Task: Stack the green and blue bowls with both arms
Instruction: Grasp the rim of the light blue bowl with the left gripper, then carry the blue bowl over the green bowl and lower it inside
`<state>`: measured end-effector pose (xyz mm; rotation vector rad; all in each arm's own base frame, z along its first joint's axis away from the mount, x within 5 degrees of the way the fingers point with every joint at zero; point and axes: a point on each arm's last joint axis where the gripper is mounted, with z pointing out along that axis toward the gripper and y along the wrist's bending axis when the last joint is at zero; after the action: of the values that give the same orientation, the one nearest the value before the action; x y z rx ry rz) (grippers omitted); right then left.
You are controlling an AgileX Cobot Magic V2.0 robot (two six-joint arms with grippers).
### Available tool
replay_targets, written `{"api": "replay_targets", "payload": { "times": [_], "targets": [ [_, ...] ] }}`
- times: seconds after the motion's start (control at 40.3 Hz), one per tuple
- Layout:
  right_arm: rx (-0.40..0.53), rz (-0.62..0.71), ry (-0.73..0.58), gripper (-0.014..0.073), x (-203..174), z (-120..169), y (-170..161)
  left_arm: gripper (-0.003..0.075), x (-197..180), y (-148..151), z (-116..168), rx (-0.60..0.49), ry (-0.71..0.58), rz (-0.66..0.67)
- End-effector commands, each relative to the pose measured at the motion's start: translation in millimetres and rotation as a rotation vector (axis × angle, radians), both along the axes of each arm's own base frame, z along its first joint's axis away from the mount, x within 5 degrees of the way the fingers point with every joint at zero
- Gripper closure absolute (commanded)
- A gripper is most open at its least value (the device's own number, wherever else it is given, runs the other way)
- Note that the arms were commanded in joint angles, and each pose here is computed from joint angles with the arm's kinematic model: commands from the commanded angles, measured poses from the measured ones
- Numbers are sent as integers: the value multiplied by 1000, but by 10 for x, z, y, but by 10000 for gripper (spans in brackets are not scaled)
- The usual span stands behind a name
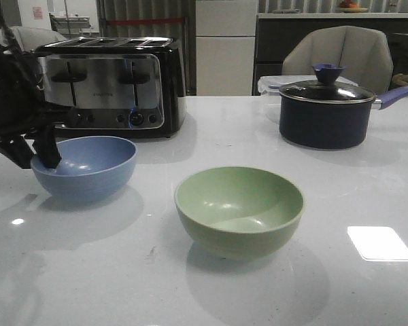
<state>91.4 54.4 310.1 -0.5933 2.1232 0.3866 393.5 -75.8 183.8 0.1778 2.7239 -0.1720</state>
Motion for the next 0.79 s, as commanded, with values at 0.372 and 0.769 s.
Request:
{"api": "replay_targets", "payload": {
  "times": [0.372,0.769],
  "targets": [
    [32,-12,-84,127,32,138,3,621,-166,-175,833,-87,-111,-125],
    [32,-12,-84,127,32,138,3,621,-779,-1030,1424,-173,-244,-416]
  ]
}}
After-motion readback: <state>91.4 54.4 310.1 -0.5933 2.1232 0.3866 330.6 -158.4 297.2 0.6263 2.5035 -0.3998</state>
